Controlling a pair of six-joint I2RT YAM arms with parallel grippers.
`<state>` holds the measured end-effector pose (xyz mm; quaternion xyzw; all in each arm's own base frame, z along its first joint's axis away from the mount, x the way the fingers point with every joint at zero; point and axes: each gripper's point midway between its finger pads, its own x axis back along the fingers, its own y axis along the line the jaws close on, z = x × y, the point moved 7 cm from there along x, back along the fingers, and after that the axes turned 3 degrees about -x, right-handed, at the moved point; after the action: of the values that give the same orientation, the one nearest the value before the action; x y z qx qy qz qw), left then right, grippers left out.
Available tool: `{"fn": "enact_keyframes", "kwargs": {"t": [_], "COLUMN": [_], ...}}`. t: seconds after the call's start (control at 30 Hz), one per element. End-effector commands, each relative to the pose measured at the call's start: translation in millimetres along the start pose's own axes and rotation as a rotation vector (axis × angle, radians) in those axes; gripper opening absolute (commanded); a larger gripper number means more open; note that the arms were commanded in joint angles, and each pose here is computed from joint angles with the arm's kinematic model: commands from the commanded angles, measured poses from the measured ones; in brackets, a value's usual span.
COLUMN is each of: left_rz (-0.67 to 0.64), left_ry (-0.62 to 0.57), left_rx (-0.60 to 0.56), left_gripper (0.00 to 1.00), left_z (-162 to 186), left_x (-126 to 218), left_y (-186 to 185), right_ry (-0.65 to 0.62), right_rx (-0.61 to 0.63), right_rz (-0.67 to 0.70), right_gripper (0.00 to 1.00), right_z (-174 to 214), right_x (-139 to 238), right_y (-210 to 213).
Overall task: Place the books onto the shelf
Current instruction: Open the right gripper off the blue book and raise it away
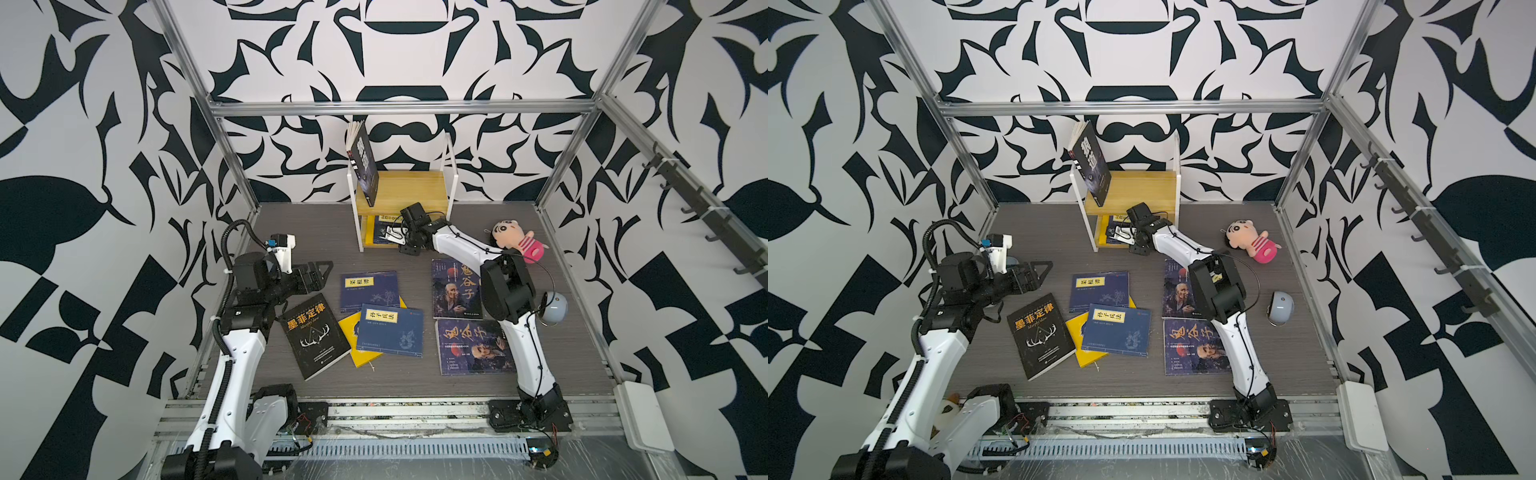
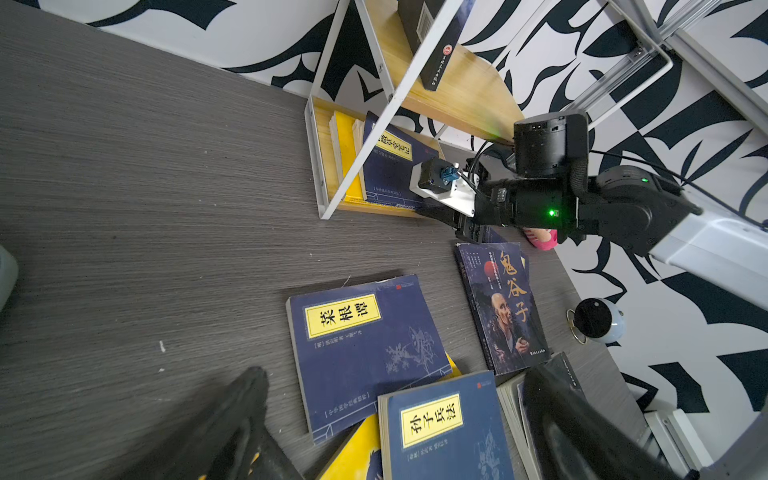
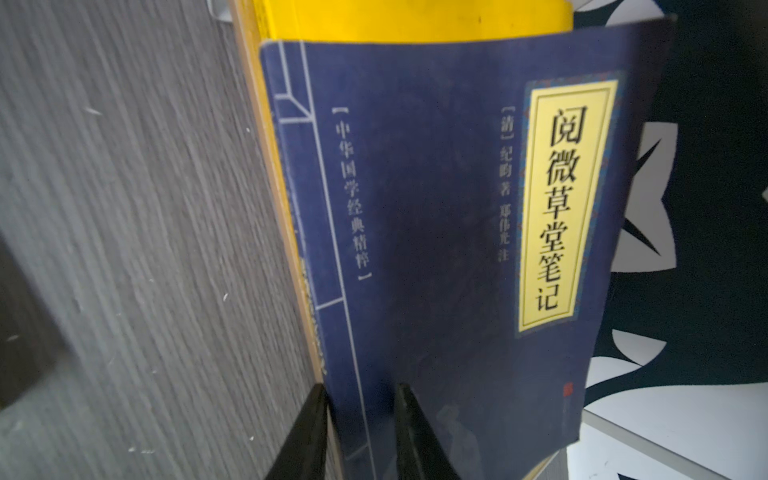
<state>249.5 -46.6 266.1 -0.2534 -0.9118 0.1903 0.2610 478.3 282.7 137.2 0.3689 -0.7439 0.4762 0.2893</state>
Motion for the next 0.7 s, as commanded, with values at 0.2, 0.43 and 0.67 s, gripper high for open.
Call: {"fn": "enact_keyframes", "kwargs": {"t": [0.2,0.43,0.67], "left_rz": [0.016,0.015,0.018], "left_ry": [-0.002,-0.003,-0.002], "left_rx": [-0.008,-0.010,-0.008], "left_gripper": [1.00,1.00,1.00], "left_z": [0.6,0.5,0.9], "left_x": [-0.1,0.2,-0.3], "left_y": [-1.5,-1.6,-1.6], "right_ry": [-0.046,-0.040,-0.049], "right_rx": [-0.007,0.005,0.006], "right_rz": [0.073,0.076,0.104], "right_gripper": [0.26,0.32,0.32], "right_z": [-12.7,-10.5,-5.1], "right_x": [13.8,17.8,33.9], "right_y": [-22.0,-22.4,-28.4]}}
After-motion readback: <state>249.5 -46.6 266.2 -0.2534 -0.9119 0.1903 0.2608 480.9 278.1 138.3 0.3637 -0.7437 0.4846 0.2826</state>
